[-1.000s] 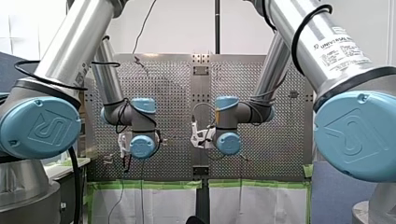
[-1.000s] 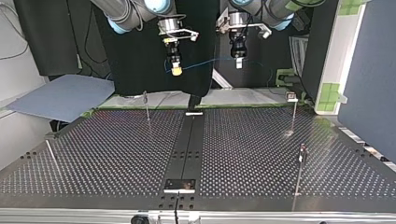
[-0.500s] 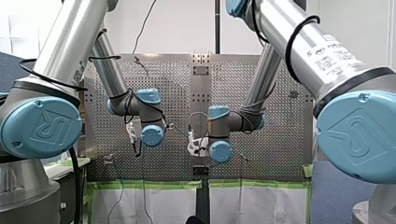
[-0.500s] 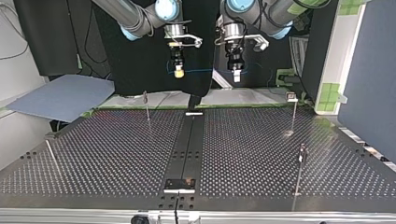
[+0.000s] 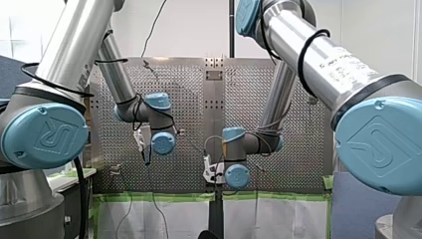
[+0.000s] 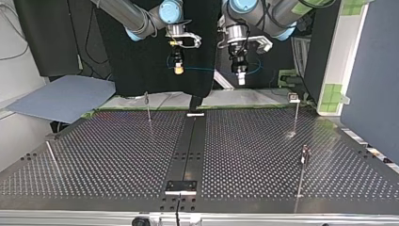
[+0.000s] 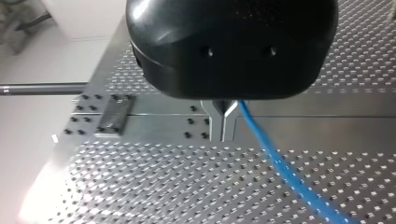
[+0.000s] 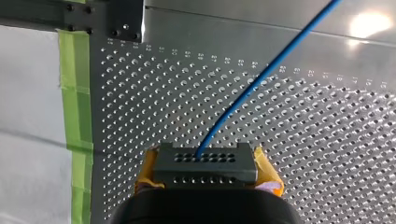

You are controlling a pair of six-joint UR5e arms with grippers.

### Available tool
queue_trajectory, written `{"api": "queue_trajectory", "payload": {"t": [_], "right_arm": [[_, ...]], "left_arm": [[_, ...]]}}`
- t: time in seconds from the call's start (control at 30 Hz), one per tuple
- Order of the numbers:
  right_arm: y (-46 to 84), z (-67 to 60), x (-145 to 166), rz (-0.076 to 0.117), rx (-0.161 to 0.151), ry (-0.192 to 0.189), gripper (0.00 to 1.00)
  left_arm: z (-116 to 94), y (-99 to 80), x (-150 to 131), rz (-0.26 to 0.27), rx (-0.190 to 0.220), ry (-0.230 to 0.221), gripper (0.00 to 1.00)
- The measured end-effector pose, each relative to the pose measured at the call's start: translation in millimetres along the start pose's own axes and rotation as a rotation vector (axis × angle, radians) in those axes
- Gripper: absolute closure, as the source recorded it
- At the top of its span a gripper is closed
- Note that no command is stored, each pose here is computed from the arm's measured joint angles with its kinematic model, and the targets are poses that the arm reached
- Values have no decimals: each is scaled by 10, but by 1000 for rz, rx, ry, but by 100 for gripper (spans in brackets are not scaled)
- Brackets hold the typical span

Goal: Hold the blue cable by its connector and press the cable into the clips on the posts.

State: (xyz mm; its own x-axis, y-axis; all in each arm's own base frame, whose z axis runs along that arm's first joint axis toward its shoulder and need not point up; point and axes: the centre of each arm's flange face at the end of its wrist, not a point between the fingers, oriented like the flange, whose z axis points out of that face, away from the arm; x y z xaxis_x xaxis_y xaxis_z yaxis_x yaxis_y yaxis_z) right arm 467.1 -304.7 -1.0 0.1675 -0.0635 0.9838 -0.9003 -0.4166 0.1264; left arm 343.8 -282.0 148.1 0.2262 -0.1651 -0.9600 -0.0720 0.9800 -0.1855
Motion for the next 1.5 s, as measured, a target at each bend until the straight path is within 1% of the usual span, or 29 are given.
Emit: {"api": "queue_trajectory", "payload": {"t": [0.1, 0.2, 0.27, 0.3, 0.33, 0.43, 0.53, 0.63, 0.7, 0.83, 0.93, 1.03, 1.2, 1.33, 1.43, 1.5], "right_arm": [[-2, 4, 112, 26, 3, 0, 100], [-5, 3, 228, 51, 16, 3, 100], [-3, 14, 320, 72, 28, 12, 100], [-3, 22, 362, 82, 33, 17, 100], [-6, 34, 423, 95, 41, 26, 100], [-24, 66, 591, 123, 64, 54, 100], [-42, 85, 756, 139, 89, 81, 100], [-48, 88, 923, 146, 116, 103, 100], [-50, 88, 1018, 149, 131, 113, 100], [-64, 90, 1247, 156, 164, 146, 100], [-66, 98, 1428, 164, 175, 174, 100], [-59, 114, 1635, 172, 177, 203, 100], [-44, 127, 1970, 187, 183, 246, 100], [-44, 121, 2242, 197, 206, 280, 100], [-42, 101, 2445, 202, 228, 308, 100], [-36, 90, 2556, 205, 234, 325, 100]], "left_arm": [[8, 14, -88, -24, -5, -7, 100], [12, 40, -168, -46, -18, -8, 100], [15, 59, -217, -50, -31, -9, 100], [16, 71, -251, -48, -39, -9, 100], [17, 76, -279, -44, -44, -10, 100], [21, 88, -370, -24, -54, -10, 100], [16, 106, -403, 7, -60, 0, 100], [17, 117, -389, 33, -62, 4, 100], [31, 109, -421, 33, -62, -7, 100], [43, 102, -522, 28, -63, -20, 100], [41, 105, -587, 30, -64, -20, 100], [30, 121, -606, 41, -69, -8, 100], [16, 170, -595, 73, -94, 16, 100], [18, 211, -593, 107, -124, 25, 100], [22, 228, -594, 122, -136, 31, 100], [27, 230, -600, 125, -140, 32, 100]]}}
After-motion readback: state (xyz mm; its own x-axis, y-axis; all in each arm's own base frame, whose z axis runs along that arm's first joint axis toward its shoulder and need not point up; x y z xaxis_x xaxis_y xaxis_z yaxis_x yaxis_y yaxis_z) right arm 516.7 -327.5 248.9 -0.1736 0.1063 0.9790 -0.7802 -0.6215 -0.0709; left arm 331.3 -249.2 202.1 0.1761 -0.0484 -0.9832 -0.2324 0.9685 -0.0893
